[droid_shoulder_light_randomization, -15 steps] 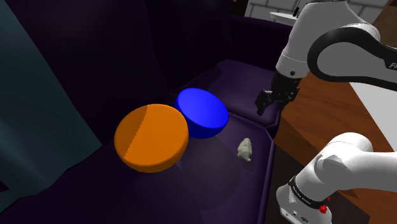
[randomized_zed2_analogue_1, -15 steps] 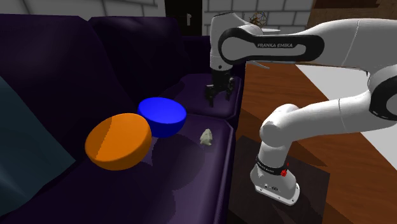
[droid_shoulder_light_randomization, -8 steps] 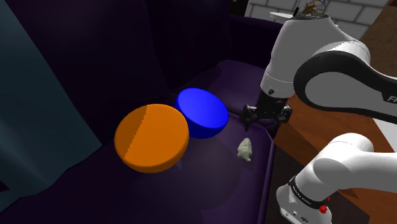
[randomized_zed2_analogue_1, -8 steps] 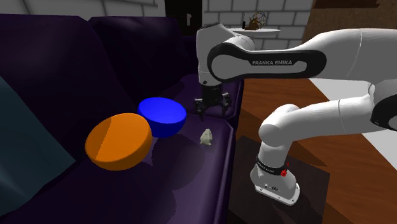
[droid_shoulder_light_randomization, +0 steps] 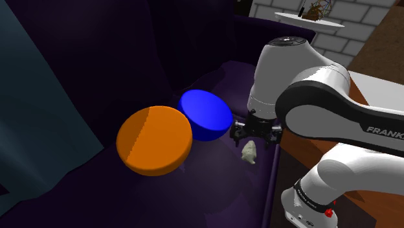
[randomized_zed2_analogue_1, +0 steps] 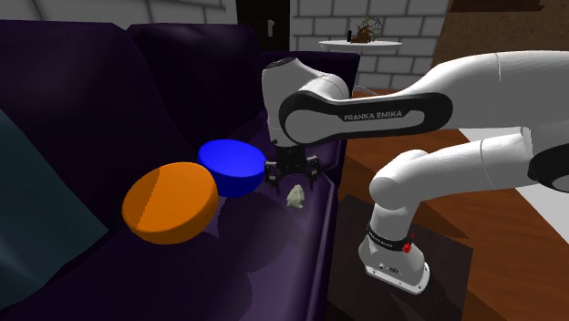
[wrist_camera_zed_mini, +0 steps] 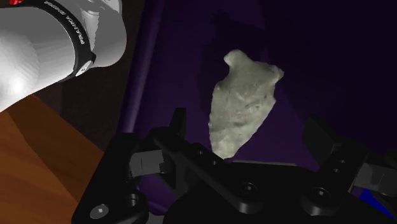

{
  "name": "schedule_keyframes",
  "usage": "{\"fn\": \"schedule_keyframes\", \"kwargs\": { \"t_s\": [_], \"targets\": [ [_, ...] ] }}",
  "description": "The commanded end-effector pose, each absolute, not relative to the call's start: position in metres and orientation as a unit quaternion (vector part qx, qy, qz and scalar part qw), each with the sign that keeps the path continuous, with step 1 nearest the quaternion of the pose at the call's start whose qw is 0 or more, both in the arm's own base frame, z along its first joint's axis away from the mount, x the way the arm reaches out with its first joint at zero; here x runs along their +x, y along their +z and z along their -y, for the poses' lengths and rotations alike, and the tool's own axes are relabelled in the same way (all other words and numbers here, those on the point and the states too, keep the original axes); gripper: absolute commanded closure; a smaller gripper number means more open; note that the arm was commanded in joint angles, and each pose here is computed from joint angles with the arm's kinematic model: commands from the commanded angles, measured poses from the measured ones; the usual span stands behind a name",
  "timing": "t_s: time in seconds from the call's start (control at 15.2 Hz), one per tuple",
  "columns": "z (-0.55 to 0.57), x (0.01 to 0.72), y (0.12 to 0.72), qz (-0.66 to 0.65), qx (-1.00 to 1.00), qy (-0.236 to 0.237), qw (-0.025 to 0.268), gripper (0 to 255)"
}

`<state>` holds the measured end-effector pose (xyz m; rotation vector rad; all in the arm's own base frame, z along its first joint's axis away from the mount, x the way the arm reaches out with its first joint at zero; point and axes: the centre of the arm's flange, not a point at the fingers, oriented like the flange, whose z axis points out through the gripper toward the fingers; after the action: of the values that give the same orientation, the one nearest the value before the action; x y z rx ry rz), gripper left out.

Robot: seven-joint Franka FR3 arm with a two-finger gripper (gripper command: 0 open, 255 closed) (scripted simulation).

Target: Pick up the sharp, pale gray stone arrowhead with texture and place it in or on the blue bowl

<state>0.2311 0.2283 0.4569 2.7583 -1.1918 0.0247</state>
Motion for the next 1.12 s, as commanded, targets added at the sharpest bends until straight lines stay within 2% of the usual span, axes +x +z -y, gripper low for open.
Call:
{"fn": "schedule_keyframes", "kwargs": {
  "t_s": [0.0,0.66,0.73,1.06],
  "targets": [
    [-0.228,0.231,0.447,0.397,0.915,0.008,0.068,0],
    [-0.226,0.231,0.433,0.397,0.915,0.008,0.068,0],
    [-0.226,0.231,0.433,0.397,0.915,0.008,0.068,255],
    [-0.226,0.231,0.433,0.397,0.915,0.008,0.068,255]
  ]
}}
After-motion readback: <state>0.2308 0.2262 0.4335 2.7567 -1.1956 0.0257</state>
